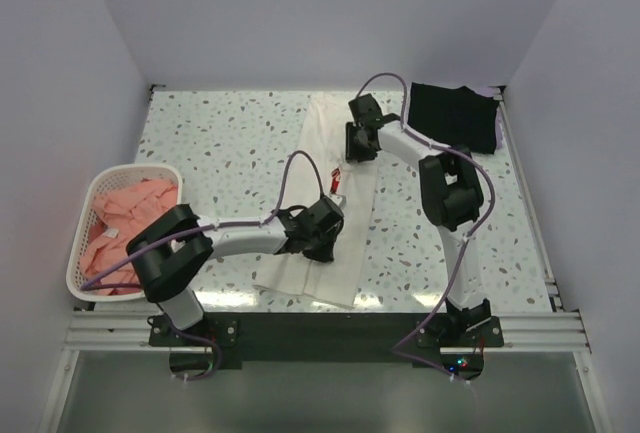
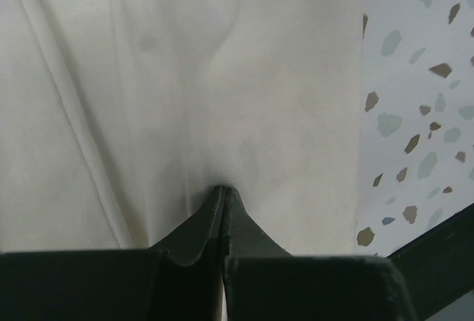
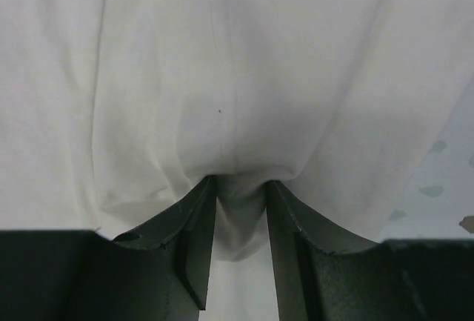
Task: Fold and stack the t-shirts
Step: Fold the tshirt
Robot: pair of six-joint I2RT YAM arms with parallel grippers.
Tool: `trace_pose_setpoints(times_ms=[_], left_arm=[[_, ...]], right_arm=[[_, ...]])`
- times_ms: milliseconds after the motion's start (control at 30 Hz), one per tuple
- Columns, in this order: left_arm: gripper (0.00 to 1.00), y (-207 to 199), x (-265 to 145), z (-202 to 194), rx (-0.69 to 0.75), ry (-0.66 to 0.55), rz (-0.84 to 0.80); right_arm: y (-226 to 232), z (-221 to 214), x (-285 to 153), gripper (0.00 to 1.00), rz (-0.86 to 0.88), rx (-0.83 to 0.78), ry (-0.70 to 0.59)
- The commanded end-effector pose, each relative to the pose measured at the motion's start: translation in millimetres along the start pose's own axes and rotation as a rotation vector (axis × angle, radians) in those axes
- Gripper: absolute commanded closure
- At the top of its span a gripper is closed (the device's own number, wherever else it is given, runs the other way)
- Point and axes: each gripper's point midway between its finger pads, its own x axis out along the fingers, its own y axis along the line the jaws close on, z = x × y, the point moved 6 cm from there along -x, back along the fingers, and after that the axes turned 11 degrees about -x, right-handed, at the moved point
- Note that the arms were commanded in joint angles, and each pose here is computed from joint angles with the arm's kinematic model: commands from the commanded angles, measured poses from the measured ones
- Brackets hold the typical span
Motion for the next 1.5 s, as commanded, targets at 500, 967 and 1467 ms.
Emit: trace_pose_setpoints(times_ms=[500, 967, 1467], left_arm=[[0.8, -66.0, -4.2, 85.6, -0.073, -0.121, -0.219], [0.75, 47.2, -54.1, 151.3, -0.349, -0.344, -0.107], [0.78, 89.3, 13.4, 214.3, -0.434, -0.345, -0.03]], right_arm=[[-0.5, 97.8, -13.4, 0.3, 0.046, -0.093, -0.18], [19.6, 2.2, -141.9, 0.3, 0.165, 0.041, -0.263], [83.9, -171.5, -182.1, 0.35, 0.342, -0.105, -0.105]])
